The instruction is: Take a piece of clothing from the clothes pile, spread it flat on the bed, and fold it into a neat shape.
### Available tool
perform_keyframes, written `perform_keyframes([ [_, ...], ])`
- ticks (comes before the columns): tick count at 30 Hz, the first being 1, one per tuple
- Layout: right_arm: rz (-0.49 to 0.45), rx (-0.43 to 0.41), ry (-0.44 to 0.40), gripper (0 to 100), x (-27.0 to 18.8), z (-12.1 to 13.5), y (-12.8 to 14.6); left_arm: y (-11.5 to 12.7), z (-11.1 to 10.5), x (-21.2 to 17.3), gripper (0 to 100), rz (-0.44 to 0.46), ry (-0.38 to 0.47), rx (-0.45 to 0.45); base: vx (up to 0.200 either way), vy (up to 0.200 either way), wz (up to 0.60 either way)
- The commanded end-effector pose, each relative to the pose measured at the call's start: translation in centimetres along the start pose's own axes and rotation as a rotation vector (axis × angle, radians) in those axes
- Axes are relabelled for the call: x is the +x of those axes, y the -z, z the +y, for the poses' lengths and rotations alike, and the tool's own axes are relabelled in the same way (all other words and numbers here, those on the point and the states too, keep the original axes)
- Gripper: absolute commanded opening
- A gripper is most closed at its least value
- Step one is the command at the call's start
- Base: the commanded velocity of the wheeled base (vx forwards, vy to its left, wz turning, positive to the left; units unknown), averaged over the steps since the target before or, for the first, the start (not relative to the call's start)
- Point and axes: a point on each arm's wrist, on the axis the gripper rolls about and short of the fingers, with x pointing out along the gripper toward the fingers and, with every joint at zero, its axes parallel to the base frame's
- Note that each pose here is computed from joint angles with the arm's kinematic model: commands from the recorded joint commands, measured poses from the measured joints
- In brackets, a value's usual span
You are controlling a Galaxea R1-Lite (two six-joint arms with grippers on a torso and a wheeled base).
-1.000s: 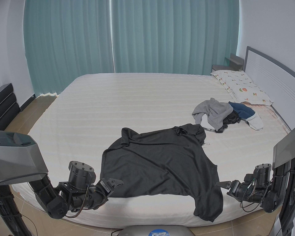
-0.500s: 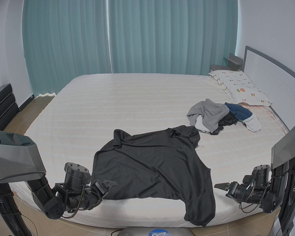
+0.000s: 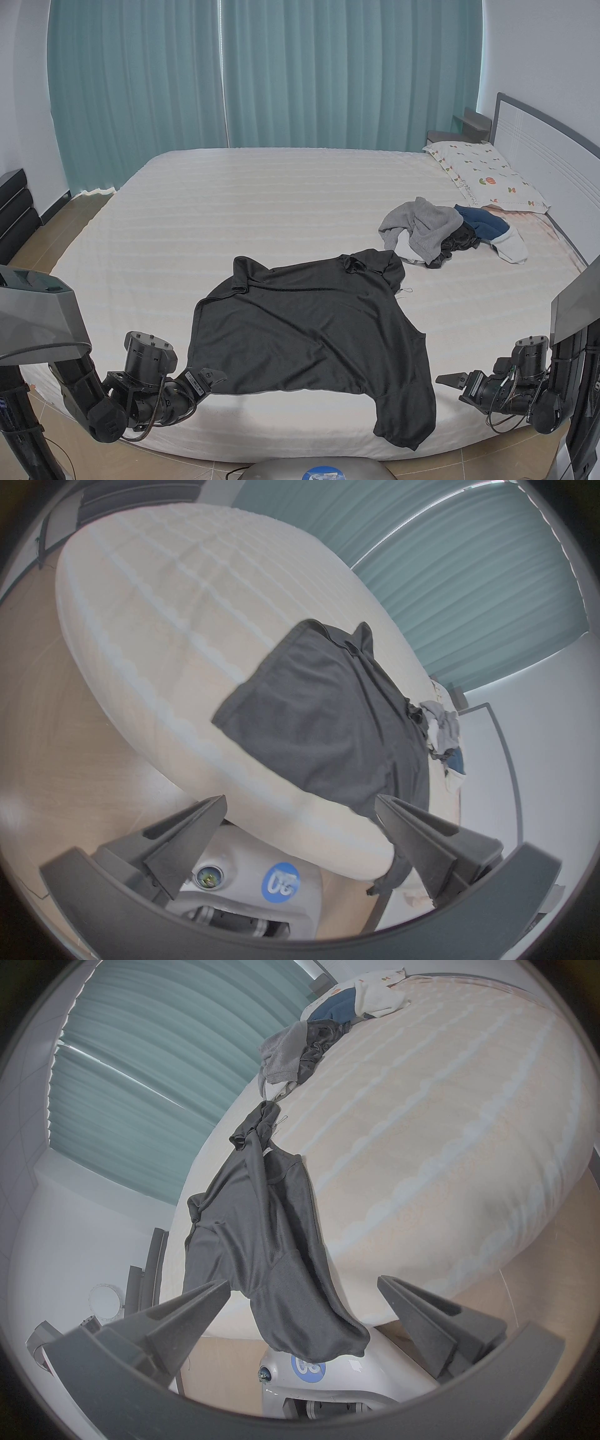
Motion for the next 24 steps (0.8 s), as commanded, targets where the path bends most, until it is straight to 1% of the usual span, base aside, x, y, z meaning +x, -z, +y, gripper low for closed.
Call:
perform_keyframes([
  [1, 0.008, 0.0, 0.005, 100, 0.0, -0.1, 0.3, 0.1, 1.1, 1.5, 100, -0.021, -0.081, 0.015, 0.0, 0.0, 0.0],
  [5, 0.01, -0.003, 0.003, 100, 0.0, -0.1, 0.3, -0.3, 1.7, 2.2, 100, -0.036, -0.119, 0.027, 0.0, 0.0, 0.0],
  [11, 0.01, -0.003, 0.002, 100, 0.0, 0.0, 0.3, -1.7, 1.7, 3.3, 100, -0.072, -0.12, -0.006, 0.0, 0.0, 0.0],
  [15, 0.007, -0.005, 0.001, 100, 0.0, 0.0, 0.3, -2.1, 1.6, 4.1, 100, -0.082, -0.116, -0.011, 0.0, 0.0, 0.0],
  [19, 0.006, -0.006, 0.0, 100, 0.0, 0.0, 0.2, -2.6, 1.2, 4.8, 100, -0.095, -0.103, 0.008, 0.0, 0.0, 0.0],
  [21, 0.0, -0.008, -0.003, 100, 0.1, 0.1, 0.1, -2.7, 1.0, 5.4, 100, -0.1, -0.105, 0.02, 0.0, 0.0, 0.0],
  [24, -0.001, -0.012, -0.007, 100, 0.2, 0.2, 0.1, -2.8, 0.8, 6.2, 100, -0.131, -0.117, 0.04, 0.0, 0.0, 0.0],
])
